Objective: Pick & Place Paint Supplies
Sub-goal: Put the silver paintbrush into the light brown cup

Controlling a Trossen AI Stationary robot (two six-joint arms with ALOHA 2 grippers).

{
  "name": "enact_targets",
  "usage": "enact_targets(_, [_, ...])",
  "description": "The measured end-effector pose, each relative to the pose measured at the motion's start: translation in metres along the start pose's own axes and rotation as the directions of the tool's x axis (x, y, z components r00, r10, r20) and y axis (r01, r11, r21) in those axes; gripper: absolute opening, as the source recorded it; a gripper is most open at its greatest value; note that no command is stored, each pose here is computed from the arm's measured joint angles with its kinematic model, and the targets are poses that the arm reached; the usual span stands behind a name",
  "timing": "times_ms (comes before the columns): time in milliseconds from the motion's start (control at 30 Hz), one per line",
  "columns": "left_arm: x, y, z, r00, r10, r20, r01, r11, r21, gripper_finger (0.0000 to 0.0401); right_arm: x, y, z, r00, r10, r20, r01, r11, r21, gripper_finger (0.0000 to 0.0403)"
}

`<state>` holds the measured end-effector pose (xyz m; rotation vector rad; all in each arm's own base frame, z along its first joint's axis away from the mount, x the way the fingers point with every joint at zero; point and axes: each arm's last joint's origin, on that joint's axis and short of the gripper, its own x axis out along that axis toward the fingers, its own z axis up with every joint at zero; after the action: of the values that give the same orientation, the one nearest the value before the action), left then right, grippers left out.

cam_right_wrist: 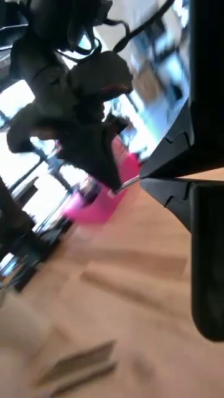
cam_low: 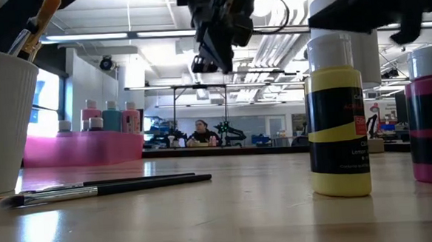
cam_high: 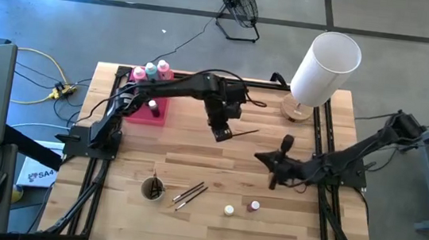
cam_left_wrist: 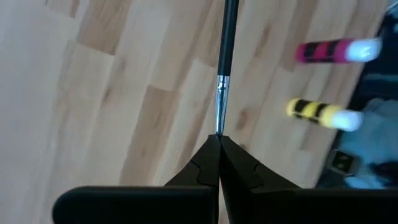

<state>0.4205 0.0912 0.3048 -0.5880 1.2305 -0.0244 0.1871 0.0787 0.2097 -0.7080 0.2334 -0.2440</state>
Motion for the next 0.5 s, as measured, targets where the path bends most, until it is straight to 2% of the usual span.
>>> enact_targets(200, [-0.003, -0.008, -0.001, 0.998, -0.059, -0.004, 0.058, 0.996, -0.073, 0.0000, 0.014, 0.016, -0.005, 0.993, -0.095, -0.073, 0.081, 0.981, -0.178, 0.0023])
enact_targets(500, [0.002, -0.020, -0.003, 0.996, -0.084, -0.019, 0.082, 0.993, -0.089, 0.0000, 0.025, 0.021, -0.011, 0.984, -0.141, -0.108, 0.111, 0.963, -0.247, 0.0140])
